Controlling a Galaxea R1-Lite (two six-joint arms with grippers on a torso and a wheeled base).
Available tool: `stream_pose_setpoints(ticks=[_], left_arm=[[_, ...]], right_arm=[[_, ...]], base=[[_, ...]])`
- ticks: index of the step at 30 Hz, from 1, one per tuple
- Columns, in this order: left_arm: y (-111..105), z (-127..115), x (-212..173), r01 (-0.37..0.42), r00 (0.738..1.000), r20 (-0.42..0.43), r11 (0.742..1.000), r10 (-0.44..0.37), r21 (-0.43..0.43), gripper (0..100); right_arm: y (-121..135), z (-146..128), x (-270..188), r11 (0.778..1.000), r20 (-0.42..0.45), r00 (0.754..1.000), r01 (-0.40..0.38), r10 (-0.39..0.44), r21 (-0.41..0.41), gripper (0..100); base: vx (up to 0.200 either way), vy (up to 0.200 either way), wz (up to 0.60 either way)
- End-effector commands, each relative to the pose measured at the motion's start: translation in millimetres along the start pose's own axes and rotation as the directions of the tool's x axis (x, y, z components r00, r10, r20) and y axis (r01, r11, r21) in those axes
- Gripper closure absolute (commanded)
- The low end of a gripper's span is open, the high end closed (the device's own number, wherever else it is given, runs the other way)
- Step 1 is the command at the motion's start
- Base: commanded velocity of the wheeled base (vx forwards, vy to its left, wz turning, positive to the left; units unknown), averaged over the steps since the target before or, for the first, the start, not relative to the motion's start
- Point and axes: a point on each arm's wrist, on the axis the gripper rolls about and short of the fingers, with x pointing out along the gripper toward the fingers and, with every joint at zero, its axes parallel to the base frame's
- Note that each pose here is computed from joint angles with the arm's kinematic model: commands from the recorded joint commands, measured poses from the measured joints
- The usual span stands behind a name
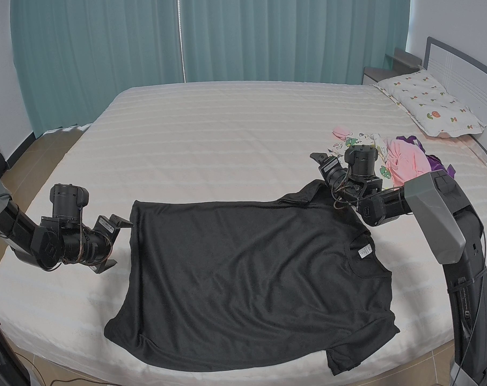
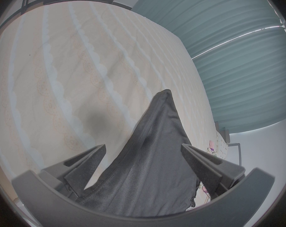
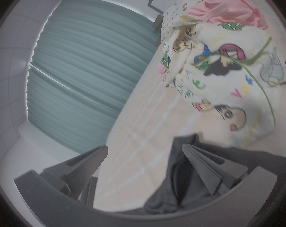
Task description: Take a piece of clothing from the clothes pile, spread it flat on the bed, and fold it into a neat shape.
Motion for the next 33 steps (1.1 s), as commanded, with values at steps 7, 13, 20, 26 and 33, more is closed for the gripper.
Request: stream_pose_setpoints(ticks=[7,13,20,26,33], left_arm=[[2,-1,0,-0.007,1.0,-0.005,1.0,0.007,-0.001,0],[2,-1,-1,-0.004,1.0,-0.004,1.0,0.004,-0.001,0],[2,-1,0,-0.007,1.0,-0.005,1.0,0.007,-0.001,0],[3,-2,1,-0.011,1.0,-0.007,1.0,0.011,-0.002,0],[3,-2,1,-0.011,1.0,-0.007,1.0,0.011,-0.003,0]], right_arm=[[15,-19,-37,0.995,-0.164,0.985,0.035,-0.05,-0.093,0],[13,-33,-34,0.994,-0.198,0.978,0.041,-0.061,-0.101,0],[1,-52,-22,0.992,-0.239,0.966,0.07,-0.095,-0.109,0],[29,-34,-1,0.998,-0.153,0.987,-0.045,0.051,0.039,0],[47,-5,7,0.968,-0.098,0.977,-0.171,0.191,0.183,0]], base=[[0.0,0.0,0.0],[0.0,0.0,0.0],[0.0,0.0,0.0],[0.0,0.0,0.0],[0.0,0.0,0.0]])
